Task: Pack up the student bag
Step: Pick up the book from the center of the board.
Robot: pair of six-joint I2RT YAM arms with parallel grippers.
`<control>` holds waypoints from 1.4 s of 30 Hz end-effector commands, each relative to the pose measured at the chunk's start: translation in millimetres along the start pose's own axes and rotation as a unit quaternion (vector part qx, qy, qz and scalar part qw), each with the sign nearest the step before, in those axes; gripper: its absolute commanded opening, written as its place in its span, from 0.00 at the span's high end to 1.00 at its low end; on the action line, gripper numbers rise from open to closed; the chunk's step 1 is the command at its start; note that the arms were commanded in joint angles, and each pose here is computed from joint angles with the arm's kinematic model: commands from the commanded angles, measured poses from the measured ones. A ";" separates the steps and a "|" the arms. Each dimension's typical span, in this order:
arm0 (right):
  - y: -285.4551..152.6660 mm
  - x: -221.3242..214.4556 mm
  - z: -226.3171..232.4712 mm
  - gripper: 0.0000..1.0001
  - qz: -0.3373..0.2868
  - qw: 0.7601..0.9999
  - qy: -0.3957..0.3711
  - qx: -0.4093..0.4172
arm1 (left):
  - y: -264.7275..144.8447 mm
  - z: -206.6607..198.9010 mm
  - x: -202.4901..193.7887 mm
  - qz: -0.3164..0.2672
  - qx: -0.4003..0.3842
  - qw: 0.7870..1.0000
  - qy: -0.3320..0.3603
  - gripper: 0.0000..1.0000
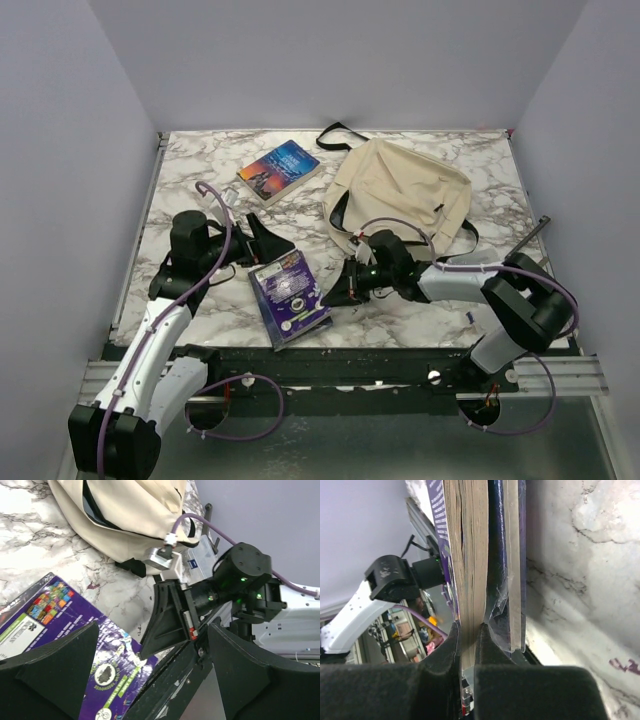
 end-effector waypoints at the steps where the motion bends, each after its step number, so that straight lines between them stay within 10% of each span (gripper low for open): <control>1: -20.9 9.8 36.9 0.99 -0.025 0.999 0.008 0.048 | -2.6 -2.3 8.3 -0.025 0.030 0.999 -0.018 0.08; 20: -32.2 15.9 33.8 0.99 -0.067 0.994 0.038 0.083 | 6.8 65.9 -77.4 -0.029 0.149 0.945 -0.290 0.05; 42: -30.0 14.8 32.4 0.99 -0.054 0.990 0.049 0.118 | 24.0 51.9 -76.3 0.007 0.001 0.963 -0.268 0.24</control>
Point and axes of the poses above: each gripper's point midway between its finger pads, its own y axis out along the fingers, its own z axis along the line the jaws close on, x = y × z, the point moved 9 cm from there along -y, back along the fingers, and after that the axes turned 3 degrees about y, right-handed, at the moved point
